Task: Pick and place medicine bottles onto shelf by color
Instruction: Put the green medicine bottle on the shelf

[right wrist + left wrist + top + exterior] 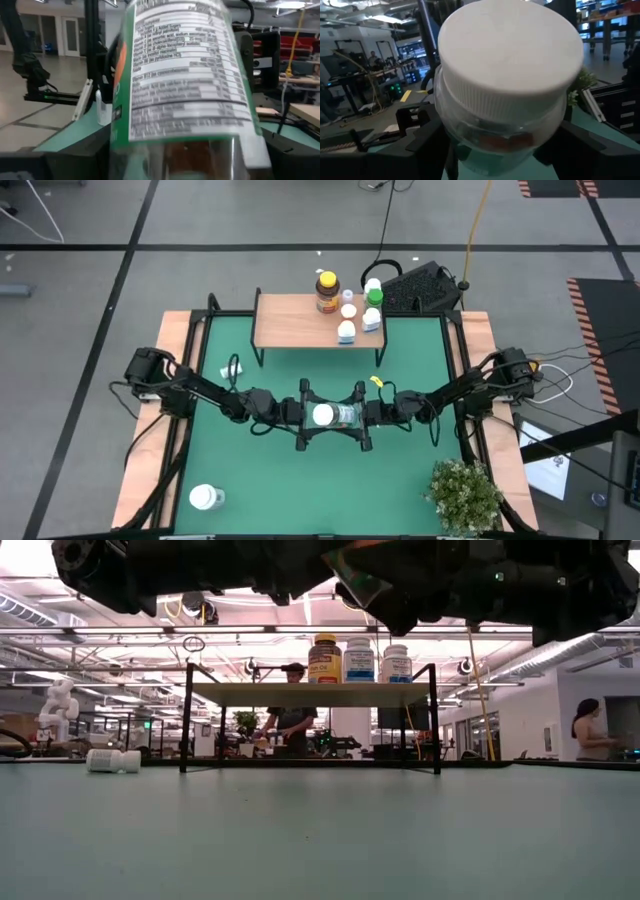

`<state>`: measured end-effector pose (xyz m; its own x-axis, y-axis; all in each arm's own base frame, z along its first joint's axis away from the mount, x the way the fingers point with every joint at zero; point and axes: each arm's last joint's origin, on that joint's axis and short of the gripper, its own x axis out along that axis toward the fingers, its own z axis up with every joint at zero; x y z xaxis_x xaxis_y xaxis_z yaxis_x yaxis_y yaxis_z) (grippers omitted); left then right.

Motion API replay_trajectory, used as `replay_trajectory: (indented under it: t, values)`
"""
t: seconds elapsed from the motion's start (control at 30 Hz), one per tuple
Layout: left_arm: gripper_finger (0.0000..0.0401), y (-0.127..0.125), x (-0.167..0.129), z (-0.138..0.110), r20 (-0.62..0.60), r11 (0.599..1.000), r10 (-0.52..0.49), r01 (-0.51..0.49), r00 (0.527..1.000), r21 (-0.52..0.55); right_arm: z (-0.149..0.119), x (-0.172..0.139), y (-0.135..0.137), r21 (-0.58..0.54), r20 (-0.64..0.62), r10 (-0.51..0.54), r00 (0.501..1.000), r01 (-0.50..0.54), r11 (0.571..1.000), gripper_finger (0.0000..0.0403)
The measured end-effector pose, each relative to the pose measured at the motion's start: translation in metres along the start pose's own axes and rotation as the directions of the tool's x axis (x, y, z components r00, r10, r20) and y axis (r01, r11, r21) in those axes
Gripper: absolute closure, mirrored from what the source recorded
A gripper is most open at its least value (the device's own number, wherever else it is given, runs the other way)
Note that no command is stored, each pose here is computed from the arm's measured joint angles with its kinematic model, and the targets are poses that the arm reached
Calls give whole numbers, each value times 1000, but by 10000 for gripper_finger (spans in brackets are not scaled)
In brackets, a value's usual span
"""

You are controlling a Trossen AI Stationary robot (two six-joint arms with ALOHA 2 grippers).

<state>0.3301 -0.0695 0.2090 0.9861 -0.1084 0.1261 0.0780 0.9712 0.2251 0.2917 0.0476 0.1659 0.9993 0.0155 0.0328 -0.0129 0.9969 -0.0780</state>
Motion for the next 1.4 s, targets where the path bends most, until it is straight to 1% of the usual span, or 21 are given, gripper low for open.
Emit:
replay_trajectory:
  t: [0.1, 0.2, 0.27, 0.33, 0.43, 0.5, 0.57, 0.67, 0.73, 0.83, 0.87, 0.9, 0.93, 1.0, 1.03, 1.07, 1.2, 1.27, 1.4]
  values:
    - [122, 0, 0, -2, -21, 1000, 12, -12, 1000, -1, -1, 0, -1, 9, -12, -16, 1000, 16, 1000, 113]
    - [122, 1, 1, -1, -39, 999, 51, -51, 998, -4, -4, 0, -2, 100, -41, -59, 997, 63, 993, 105]
    - [122, 2, -1, 0, -103, 996, 88, -84, 991, 41, -7, -1, -4, 131, -82, -104, 991, 114, 985, 100]
    - [122, 3, -5, 2, -176, 987, 147, -132, 973, 91, -9, -2, -6, 116, -132, -158, 979, 173, 978, 96]
    - [123, 7, -13, 7, -275, 973, 222, -194, 936, 123, -9, -8, -10, 57, -230, -257, 939, 276, 959, 92]
    - [123, 9, -18, 11, -318, 975, 221, -197, 922, 106, -8, -13, -14, 35, -297, -301, 906, 326, 945, 91]
    - [123, 10, -23, 11, -374, 977, 211, -194, 903, 83, -3, -19, -18, 51, -344, -308, 887, 345, 937, 91]
    - [123, 9, -27, 2, -465, 983, 177, -179, 868, 39, 12, -26, -22, 97, -349, -306, 885, 360, 928, 95]
    - [123, 6, -29, -8, -522, 991, 123, -133, 844, 18, 30, -22, -23, 120, -336, -289, 896, 345, 931, 100]
    - [121, 0, -27, -24, -574, 996, 88, -90, 814, 25, 55, -12, -16, 82, -348, -243, 905, 288, 954, 107]
    - [120, 0, -26, -27, -574, 996, 91, -88, 814, 32, 59, -7, -13, 60, -350, -234, 907, 272, 961, 109]
    - [119, -1, -24, -29, -559, 995, 95, -91, 824, 35, 61, -2, -11, 32, -358, -227, 906, 255, 966, 110]
    - [119, 0, -21, -31, -543, 994, 102, -98, 833, 37, 61, 3, -9, 5, -369, -224, 902, 243, 970, 110]
    - [118, 0, -19, -38, -546, 995, 102, -96, 832, 40, 61, 17, -6, -33, -368, -220, 903, 224, 974, 107]
    - [118, -1, -18, -41, -548, 996, 85, -82, 832, 30, 59, 22, -4, -57, -374, -215, 902, 208, 976, 105]
    - [118, 0, -17, -45, -554, 997, 72, -72, 830, 22, 56, 28, -3, -76, -388, -198, 900, 183, 980, 103]
    - [117, 1, -17, -52, -577, 997, 64, -70, 814, 12, 47, 43, 1, -122, -412, -187, 892, 150, 981, 90]
    - [117, 3, -18, -54, -590, 997, 68, -78, 804, 7, 44, 48, 4, -106, -422, -144, 895, 109, 988, 84]
    - [117, 7, -19, -56, -603, 993, 78, -113, 794, -20, 44, 49, 6, -37, -429, -40, 903, 27, 999, 77]
